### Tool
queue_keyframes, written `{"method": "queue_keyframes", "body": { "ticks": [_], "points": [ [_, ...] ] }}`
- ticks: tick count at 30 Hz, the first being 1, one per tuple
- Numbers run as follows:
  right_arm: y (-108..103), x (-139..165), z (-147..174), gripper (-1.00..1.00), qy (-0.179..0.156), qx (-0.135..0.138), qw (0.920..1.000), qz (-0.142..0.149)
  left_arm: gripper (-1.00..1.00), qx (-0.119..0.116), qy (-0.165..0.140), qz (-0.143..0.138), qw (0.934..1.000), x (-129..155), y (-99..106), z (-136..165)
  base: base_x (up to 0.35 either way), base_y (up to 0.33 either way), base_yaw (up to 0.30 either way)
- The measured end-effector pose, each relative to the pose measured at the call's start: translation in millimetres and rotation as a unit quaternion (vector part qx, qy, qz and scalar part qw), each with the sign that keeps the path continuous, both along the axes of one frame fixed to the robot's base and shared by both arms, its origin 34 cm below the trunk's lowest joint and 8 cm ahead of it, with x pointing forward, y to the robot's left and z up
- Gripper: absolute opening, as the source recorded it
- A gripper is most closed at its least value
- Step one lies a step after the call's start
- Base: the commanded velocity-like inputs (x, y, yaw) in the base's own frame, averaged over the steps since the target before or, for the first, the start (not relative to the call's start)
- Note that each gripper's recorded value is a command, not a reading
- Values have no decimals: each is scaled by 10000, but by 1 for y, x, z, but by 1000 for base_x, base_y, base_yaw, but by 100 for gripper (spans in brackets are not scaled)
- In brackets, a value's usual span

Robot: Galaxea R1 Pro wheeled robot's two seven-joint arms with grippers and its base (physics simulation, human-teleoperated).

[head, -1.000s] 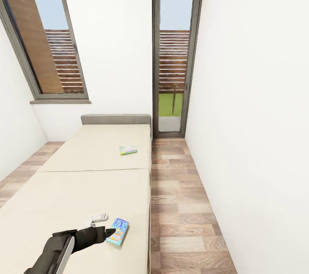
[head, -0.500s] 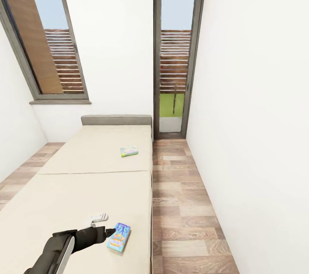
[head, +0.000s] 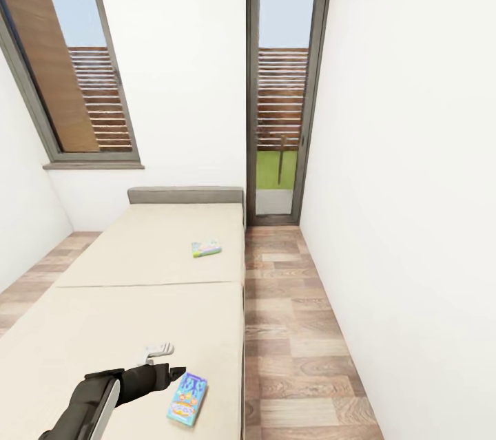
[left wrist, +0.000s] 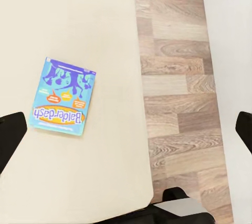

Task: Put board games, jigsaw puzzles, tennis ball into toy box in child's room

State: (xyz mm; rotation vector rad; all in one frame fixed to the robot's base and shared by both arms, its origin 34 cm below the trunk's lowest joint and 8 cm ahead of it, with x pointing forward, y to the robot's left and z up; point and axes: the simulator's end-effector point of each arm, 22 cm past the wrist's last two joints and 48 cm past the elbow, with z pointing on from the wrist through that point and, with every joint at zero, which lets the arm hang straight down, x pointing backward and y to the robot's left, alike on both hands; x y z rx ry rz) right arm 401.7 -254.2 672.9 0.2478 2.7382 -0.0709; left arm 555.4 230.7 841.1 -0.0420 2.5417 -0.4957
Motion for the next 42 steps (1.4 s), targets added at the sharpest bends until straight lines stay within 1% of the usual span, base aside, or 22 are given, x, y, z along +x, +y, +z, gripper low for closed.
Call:
{"method": "queue_keyframes", "body": {
  "ticks": [7, 19, 26, 42],
  "points": [
    [0, 0, 0, 100, 0, 0, 10000, 0, 100, 3, 0, 1, 10000, 0, 0, 0, 109, 0, 0],
    [-1, 0, 0, 100, 1, -6, 10000, 0, 100, -4, -1, -3, 10000, 0, 0, 0, 18, 1, 0],
    [-1, -1, -1, 100, 16, -8, 10000, 2, 100, -8, -1, -4, 10000, 0, 0, 0, 120, 69, 0],
    [-1, -2, -1, 100, 28, -9, 10000, 4, 100, 3, 1, 2, 10000, 0, 0, 0, 7, 25, 0]
  ]
}}
